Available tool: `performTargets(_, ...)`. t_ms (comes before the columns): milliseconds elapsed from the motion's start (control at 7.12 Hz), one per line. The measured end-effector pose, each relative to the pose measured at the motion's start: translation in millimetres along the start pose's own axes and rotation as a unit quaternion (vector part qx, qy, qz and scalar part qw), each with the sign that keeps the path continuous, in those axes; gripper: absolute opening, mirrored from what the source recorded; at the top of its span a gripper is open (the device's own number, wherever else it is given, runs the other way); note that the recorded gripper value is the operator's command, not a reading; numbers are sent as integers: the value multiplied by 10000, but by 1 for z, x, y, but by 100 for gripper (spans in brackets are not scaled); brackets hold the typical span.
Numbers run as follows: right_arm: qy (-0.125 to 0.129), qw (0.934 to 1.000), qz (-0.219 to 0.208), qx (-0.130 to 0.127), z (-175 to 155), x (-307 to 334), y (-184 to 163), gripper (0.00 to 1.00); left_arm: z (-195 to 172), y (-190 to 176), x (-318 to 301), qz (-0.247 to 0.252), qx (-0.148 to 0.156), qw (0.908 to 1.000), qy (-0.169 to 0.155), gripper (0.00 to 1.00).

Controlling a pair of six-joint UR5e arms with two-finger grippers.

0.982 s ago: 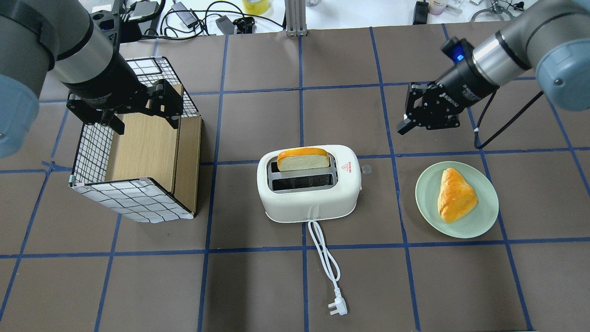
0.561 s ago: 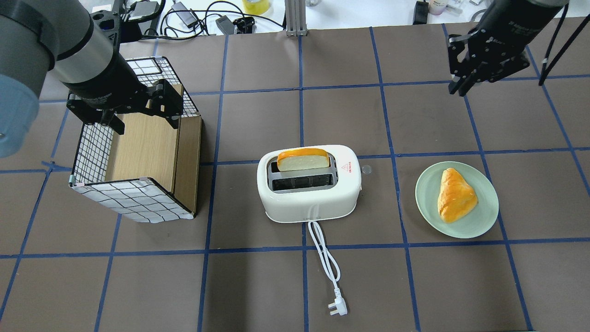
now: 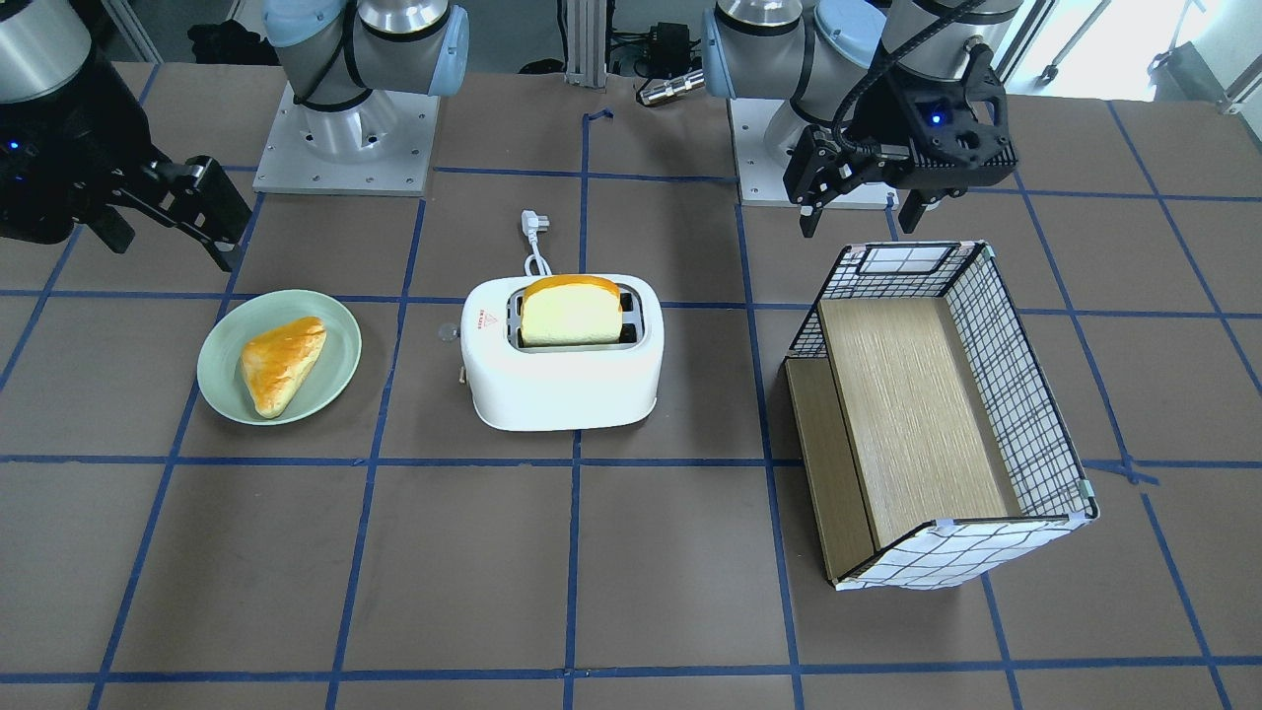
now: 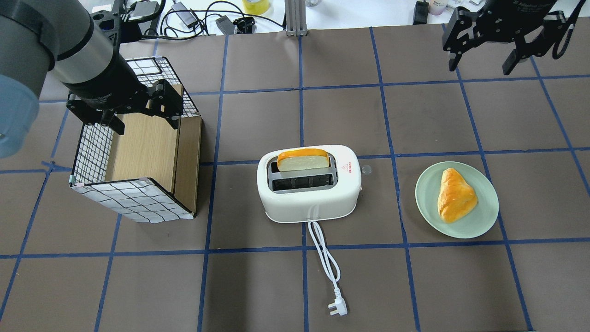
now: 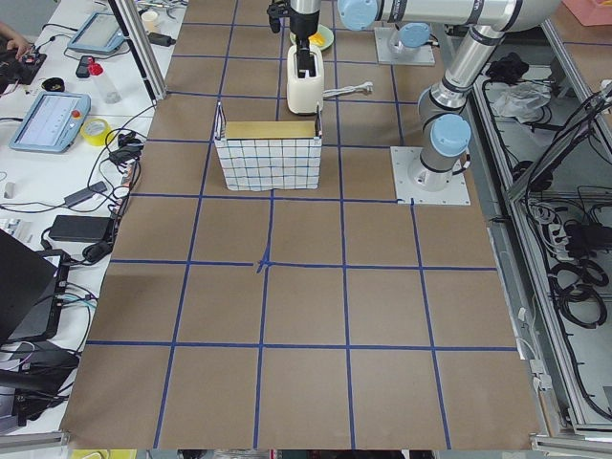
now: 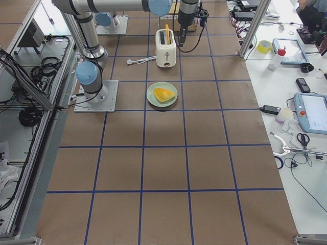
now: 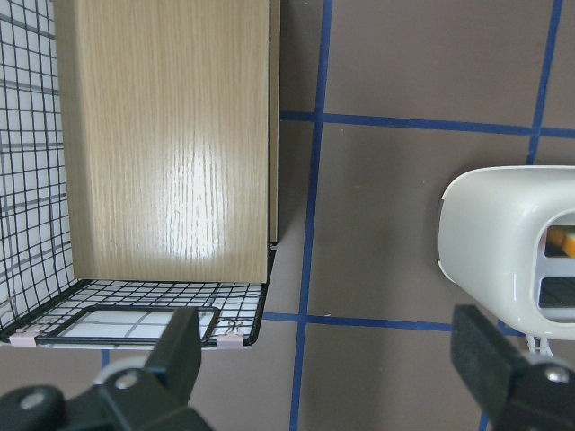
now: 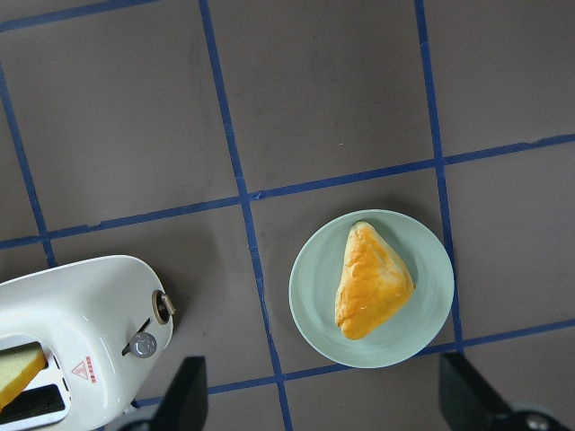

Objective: Press toaster with right arm

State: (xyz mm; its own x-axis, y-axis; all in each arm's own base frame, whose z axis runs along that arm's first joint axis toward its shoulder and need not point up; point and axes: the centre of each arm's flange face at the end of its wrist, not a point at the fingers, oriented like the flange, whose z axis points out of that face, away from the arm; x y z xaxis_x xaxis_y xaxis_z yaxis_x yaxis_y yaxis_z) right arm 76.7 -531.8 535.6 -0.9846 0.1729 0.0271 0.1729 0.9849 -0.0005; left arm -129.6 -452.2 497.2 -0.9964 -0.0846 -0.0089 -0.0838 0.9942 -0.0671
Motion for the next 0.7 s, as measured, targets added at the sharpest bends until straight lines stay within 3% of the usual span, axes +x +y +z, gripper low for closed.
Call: performTargets(702, -82, 9999, -39, 130, 0, -4, -2, 100, 0, 0, 0, 0, -4, 10000, 0, 100)
